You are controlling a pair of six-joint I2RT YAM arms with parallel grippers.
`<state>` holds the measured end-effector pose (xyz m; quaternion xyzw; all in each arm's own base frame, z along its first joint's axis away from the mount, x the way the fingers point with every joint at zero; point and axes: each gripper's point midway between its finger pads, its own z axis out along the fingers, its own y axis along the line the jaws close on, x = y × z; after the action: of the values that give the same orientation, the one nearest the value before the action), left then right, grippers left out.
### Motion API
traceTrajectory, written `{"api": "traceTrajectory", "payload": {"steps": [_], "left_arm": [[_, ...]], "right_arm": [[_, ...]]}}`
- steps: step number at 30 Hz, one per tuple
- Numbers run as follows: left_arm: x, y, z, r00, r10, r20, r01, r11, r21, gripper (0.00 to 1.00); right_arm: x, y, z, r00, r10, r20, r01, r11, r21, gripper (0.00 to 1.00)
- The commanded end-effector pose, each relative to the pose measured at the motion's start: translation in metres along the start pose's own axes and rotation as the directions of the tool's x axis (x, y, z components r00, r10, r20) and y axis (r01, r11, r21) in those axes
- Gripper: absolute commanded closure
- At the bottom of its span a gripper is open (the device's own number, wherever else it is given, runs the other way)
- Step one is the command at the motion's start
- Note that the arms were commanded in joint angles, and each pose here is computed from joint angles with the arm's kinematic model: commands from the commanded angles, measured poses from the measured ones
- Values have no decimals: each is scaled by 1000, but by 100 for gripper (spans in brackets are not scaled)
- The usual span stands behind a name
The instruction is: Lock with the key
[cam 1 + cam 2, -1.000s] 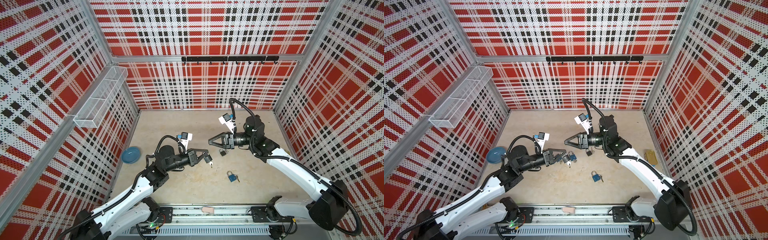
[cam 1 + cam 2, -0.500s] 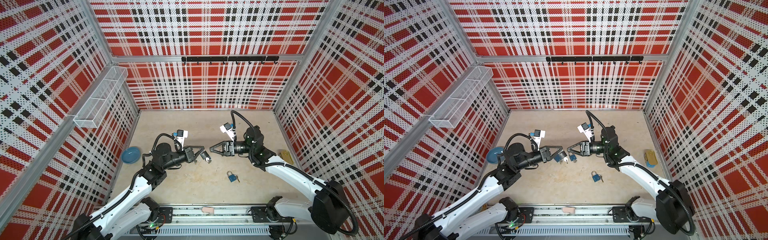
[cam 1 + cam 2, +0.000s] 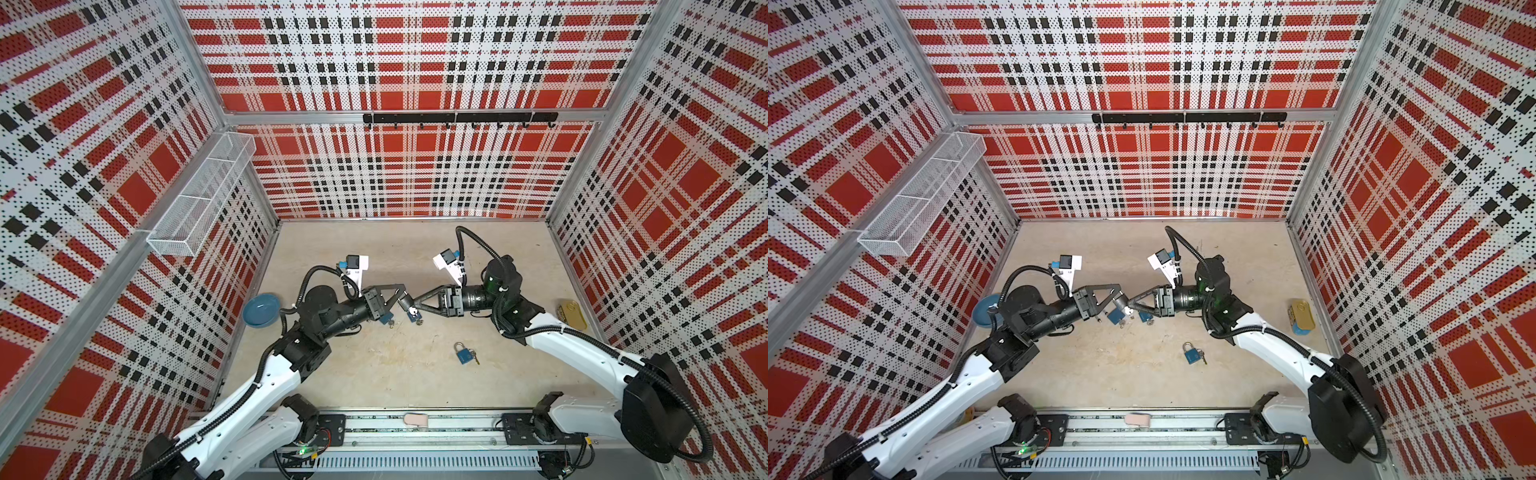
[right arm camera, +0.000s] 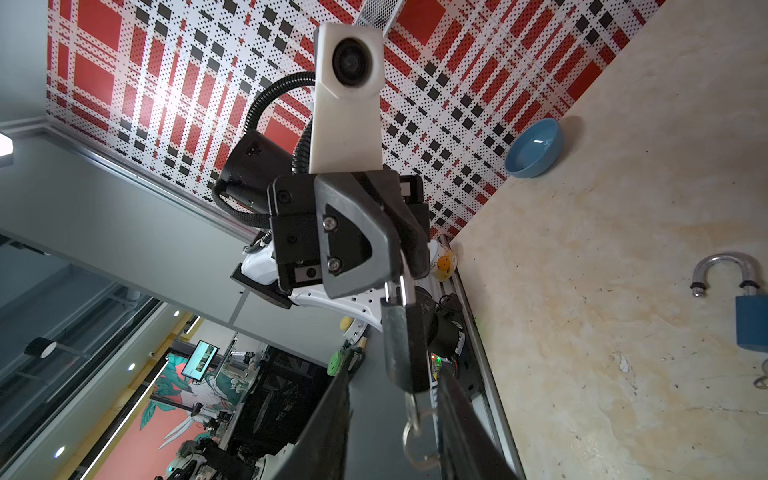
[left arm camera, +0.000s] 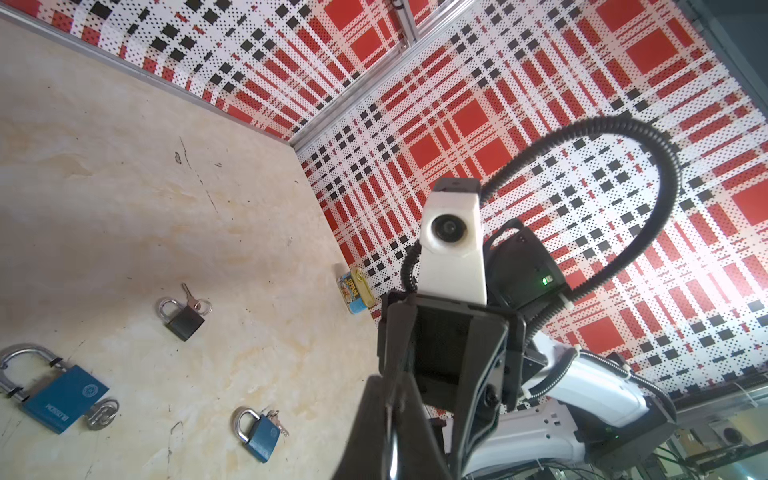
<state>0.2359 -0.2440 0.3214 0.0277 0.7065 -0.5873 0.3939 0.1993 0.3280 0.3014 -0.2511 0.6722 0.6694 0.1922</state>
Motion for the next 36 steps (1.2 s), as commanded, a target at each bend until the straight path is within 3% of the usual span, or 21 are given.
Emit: {"api": "traceTrajectory", "payload": {"steps": [1, 3, 9, 18, 27, 30, 36], "left_arm": [[-25, -29, -8, 995, 22, 94, -29, 997, 74, 100], [-27, -32, -9, 995, 23, 100, -31, 996, 80, 100], [-26, -26, -9, 994, 15, 112, -23, 997, 68, 100], [-23, -22, -6, 994, -3, 109, -5, 997, 71, 100], [-15, -15, -2, 996, -7, 84, 2, 998, 59, 100], [-15, -14, -2, 996, -4, 86, -1, 998, 55, 100], [-26, -8, -8, 993, 7, 121, -12, 999, 34, 100]], "right_arm": [[-4, 7, 2, 999, -45, 3, 45, 999, -14, 63], [-4, 8, 3, 999, -47, 6, 47, 999, -19, 64], [-7, 9, 5, 999, -42, 4, 42, 998, -36, 81], [-10, 10, 8, 999, -38, 6, 38, 998, -53, 88], [-14, 15, 9, 999, -29, 20, 31, 995, -97, 85], [-14, 15, 9, 999, -29, 19, 31, 995, -95, 100], [-7, 5, 6, 1000, -5, 19, 5, 999, -45, 100]]}}
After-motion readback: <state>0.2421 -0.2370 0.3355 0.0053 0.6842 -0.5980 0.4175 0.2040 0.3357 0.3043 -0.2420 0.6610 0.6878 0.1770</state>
